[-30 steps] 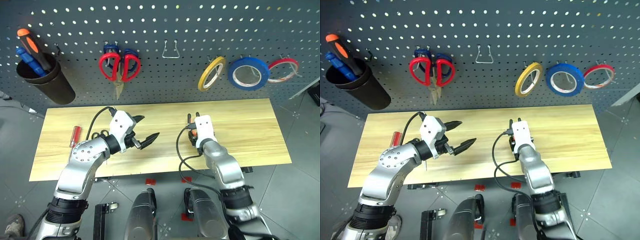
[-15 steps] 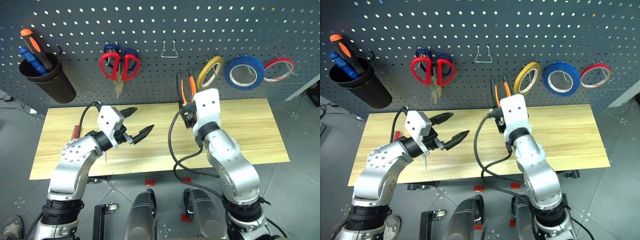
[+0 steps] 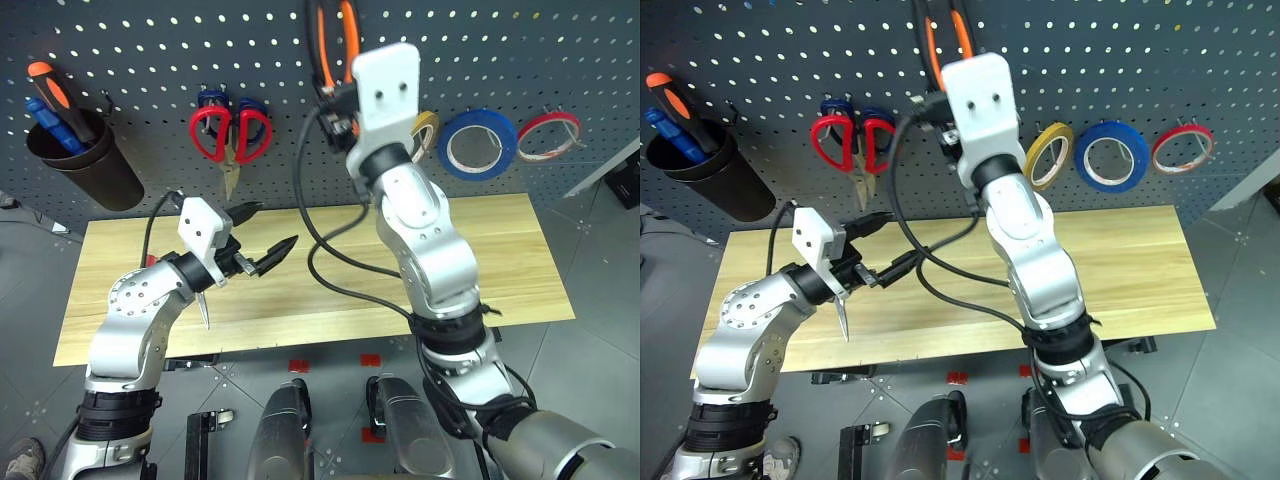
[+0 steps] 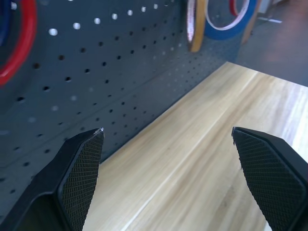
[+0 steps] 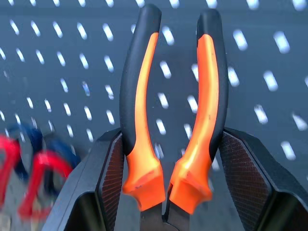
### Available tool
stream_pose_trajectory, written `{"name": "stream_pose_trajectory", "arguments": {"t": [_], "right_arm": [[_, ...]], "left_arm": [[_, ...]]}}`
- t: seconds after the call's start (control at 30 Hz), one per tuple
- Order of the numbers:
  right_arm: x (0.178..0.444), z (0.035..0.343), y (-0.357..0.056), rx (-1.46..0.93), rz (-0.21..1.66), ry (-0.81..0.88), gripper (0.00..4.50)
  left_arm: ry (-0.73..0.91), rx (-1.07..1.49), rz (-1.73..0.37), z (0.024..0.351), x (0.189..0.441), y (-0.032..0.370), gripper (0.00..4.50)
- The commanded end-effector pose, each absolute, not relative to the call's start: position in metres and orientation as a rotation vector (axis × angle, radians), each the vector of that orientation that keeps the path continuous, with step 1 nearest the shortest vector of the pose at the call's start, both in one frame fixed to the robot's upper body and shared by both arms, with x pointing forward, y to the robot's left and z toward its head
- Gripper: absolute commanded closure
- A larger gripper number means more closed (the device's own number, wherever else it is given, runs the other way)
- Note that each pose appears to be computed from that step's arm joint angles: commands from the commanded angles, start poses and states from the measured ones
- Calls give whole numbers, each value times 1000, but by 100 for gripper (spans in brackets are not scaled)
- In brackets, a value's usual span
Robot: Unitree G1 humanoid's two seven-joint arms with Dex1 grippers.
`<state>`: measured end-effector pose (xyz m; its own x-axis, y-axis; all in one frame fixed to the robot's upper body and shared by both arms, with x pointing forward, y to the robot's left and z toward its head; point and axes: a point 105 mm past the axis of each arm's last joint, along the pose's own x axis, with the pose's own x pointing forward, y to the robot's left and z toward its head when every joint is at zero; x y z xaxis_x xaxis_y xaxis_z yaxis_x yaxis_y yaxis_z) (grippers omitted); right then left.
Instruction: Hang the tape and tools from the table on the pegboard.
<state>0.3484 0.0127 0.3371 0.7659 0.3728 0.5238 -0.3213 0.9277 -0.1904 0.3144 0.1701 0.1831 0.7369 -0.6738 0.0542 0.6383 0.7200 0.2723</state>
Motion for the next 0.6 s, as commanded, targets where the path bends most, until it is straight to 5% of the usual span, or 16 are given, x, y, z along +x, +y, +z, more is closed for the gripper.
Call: {"name": "stream_pose_trajectory", "arguments": {"t": [0.03,0.6], "right_arm": [[334,376,27,-26,415,-768,183],[365,369,18,-258,283,-1037,183]], "left_arm": [[-202,235,-715,197,306,171,0],[-234,180,-706,208,307,154,0]]}}
